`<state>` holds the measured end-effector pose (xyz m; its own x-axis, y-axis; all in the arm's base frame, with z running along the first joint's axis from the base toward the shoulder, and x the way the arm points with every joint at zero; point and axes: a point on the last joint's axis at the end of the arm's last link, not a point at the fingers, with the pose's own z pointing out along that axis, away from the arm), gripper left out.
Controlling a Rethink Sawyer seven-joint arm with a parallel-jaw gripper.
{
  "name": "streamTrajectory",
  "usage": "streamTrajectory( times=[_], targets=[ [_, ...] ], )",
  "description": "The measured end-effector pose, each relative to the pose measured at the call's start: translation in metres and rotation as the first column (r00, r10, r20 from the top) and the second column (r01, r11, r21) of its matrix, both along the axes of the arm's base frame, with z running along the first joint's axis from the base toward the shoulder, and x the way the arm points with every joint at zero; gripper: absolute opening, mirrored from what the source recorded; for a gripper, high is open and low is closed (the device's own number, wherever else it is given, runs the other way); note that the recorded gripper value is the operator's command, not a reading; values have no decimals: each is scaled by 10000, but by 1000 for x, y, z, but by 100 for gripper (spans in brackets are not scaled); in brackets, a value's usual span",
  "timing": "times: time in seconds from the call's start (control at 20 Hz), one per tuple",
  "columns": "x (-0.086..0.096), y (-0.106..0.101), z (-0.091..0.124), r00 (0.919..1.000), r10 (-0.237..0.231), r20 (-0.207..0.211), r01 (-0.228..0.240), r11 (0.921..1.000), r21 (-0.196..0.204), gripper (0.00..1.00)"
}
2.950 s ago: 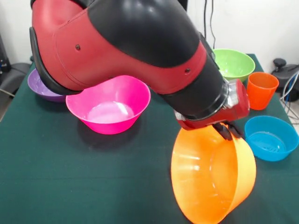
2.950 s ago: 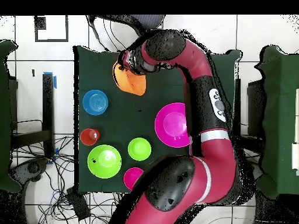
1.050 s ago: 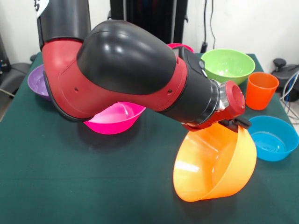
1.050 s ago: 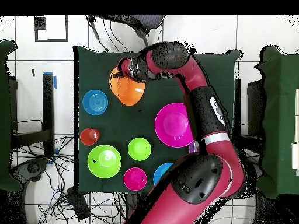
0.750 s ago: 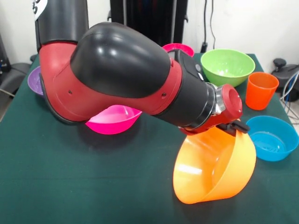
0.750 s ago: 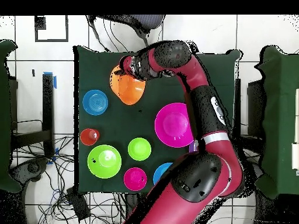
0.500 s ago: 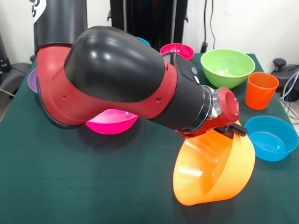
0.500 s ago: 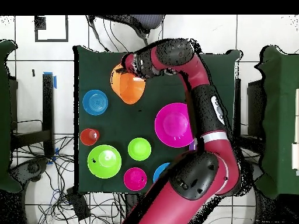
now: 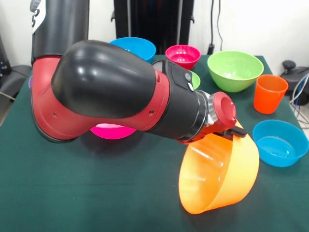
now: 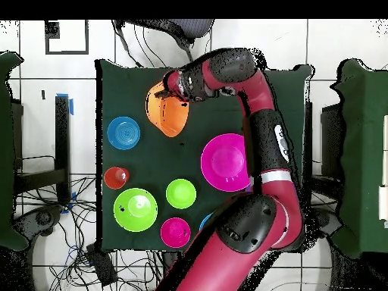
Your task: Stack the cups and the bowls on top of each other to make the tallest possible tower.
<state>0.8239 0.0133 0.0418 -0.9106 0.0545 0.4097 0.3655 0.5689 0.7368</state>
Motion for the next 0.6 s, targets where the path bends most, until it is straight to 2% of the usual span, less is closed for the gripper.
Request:
streamTrajectory(
  times=[0.35, 0.6],
  targets=[
    [-10, -3, -5, 9972, 534, -516, -512, 9978, 425, 0],
    [-15, -9, -7, 9935, 892, -707, -839, 9937, 747, 0]
  ],
)
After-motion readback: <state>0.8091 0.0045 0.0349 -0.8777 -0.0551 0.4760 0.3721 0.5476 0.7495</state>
